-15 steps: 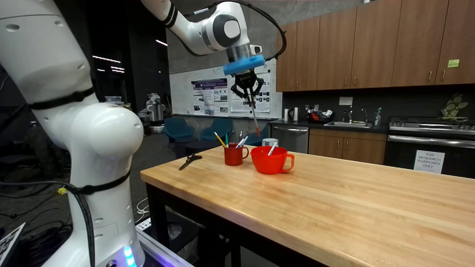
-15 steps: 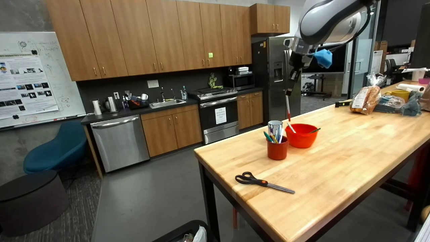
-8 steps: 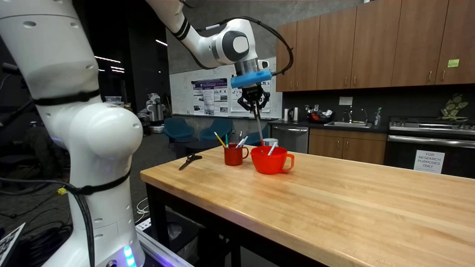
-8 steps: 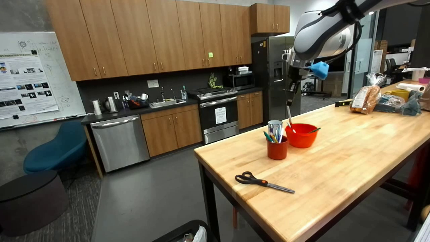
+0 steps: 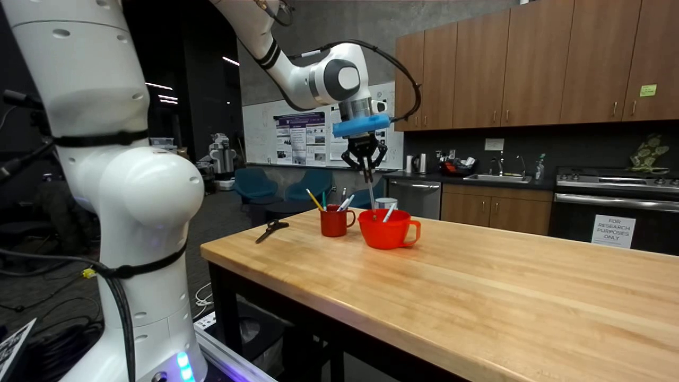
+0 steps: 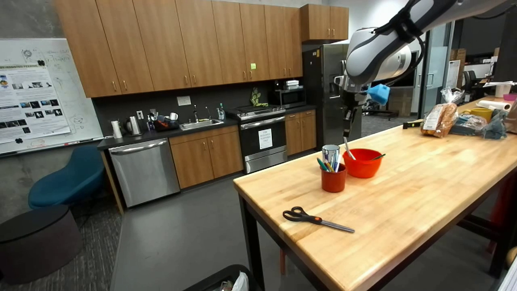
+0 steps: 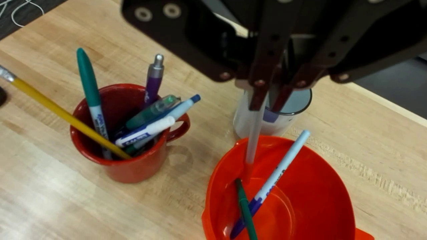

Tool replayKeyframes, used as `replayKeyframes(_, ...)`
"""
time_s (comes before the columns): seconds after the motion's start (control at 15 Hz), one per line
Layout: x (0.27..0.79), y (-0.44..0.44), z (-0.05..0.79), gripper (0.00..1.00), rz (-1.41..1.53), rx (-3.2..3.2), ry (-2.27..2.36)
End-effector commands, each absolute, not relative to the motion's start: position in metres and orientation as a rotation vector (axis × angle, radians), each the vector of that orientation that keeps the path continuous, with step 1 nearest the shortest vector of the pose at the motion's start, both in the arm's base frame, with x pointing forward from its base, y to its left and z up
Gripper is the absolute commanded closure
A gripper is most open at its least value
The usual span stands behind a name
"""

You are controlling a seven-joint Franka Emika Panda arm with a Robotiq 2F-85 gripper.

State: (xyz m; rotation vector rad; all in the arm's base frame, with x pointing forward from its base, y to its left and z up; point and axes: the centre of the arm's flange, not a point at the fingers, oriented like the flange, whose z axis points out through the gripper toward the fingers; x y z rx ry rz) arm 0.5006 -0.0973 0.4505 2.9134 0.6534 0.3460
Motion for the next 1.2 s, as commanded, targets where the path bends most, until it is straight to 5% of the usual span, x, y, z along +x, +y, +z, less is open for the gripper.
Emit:
replayKeyframes(0.0,0.51,-0.089,0.441,0.98,0.302,2.905,0.646)
replayKeyframes(0.53,0.511,-0.083,0.422,0.98,0.204,2.858,0.616)
replayKeyframes(0.67,0.509,-0.084,0.423,0.65,0.204,2.857,0.606)
replayKeyframes(1.13,0.499,-0.077,0.439,0.22,0.268,2.887,0.615)
